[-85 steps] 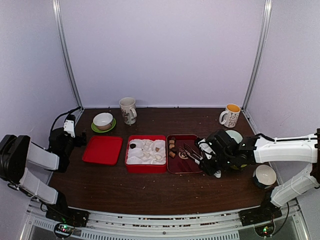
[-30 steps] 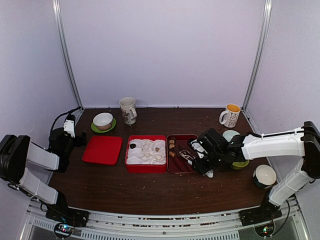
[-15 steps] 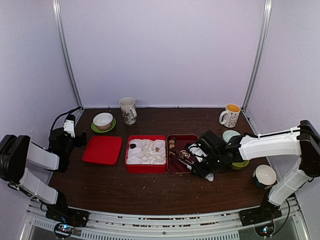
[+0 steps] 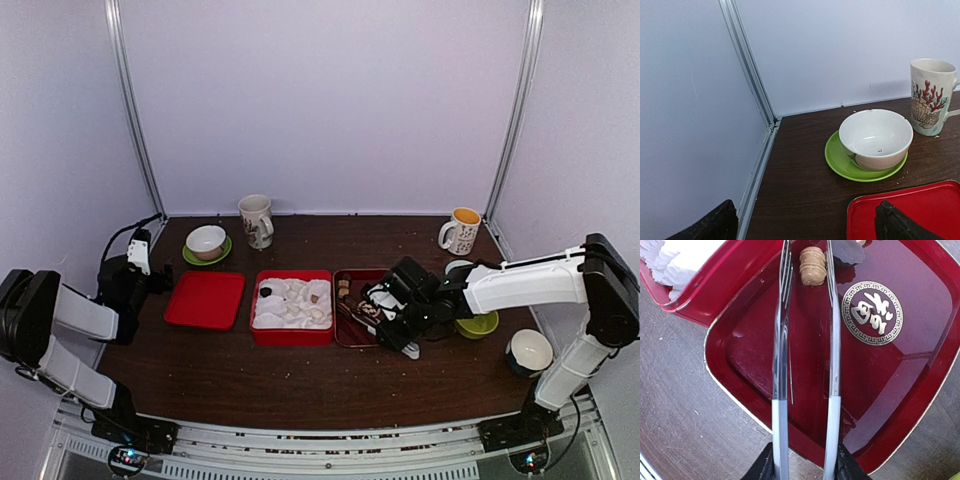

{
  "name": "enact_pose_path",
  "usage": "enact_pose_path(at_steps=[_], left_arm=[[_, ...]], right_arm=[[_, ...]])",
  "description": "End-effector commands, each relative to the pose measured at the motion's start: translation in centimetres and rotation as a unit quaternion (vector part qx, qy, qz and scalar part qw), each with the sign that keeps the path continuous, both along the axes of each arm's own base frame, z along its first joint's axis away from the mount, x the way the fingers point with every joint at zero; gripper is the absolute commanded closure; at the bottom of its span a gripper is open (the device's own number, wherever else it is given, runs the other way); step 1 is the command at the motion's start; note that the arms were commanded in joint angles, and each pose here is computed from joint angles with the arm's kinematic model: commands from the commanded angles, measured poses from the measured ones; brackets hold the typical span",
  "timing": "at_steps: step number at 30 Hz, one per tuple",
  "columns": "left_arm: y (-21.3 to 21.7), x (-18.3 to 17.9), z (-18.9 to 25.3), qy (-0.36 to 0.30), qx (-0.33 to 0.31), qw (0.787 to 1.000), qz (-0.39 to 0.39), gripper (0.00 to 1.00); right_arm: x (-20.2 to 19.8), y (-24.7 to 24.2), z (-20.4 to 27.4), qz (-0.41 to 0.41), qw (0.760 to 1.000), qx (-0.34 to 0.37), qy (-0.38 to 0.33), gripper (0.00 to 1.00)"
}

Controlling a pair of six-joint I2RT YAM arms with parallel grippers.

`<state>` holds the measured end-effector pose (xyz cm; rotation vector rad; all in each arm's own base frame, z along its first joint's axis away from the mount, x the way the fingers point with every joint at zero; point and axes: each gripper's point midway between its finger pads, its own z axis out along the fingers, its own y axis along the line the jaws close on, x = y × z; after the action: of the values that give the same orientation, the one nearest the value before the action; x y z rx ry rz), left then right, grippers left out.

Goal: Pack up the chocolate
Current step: Pick up the fake chocolate from the plate.

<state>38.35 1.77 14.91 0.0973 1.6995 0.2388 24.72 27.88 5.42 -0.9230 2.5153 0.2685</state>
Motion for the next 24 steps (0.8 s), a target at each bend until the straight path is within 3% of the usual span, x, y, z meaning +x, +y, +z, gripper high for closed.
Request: enact_pose_path(at_steps=[1,24], left_arm=[[0.5,0.5,1.7,-0.031,0.000,0.999,0.007,0.02],[0.5,0.5,1.7,-0.031,-0.001,0.999,0.007,0.02]], right_arm=[[1.3,0.6,1.2,-0.003,1.000,0.006,-0.022,0.67],[0.5,-0.9,4.5,-0.017,0.997,0.045,-0.057,0.74]])
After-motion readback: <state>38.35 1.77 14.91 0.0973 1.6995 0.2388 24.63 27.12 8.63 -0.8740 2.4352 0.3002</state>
